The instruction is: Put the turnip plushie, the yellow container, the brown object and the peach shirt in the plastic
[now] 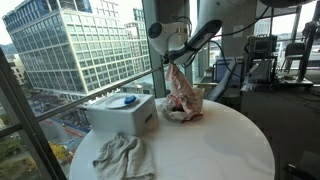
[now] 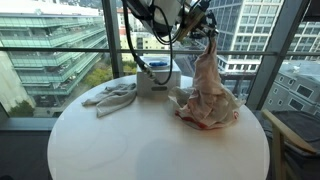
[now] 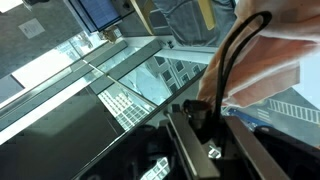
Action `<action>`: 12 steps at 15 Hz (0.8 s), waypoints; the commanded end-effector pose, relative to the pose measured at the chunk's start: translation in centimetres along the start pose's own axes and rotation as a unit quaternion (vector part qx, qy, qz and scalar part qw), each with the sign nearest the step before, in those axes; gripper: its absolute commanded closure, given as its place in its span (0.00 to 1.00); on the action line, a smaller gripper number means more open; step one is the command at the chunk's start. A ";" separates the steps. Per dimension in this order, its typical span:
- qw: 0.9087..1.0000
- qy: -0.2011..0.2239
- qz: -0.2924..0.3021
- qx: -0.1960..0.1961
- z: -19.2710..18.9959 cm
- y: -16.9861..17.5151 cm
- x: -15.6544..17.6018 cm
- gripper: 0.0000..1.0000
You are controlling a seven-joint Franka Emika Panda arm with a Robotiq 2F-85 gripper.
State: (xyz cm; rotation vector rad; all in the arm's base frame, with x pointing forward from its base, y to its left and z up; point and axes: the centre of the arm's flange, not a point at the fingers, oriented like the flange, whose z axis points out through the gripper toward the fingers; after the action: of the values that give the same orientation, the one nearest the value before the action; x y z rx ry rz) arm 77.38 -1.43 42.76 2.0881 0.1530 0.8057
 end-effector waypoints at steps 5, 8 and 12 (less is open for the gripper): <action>0.999 -0.026 0.020 0.007 1.9 -2.9 -1.3 0.93; 0.998 -0.053 0.005 0.023 4.0 -5.7 -5.7 0.93; 0.994 -0.100 0.009 0.049 7.3 -8.9 -10.7 0.93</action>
State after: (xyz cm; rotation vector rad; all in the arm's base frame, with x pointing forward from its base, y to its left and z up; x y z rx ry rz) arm 76.14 -3.93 30.41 2.1950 0.0922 0.6234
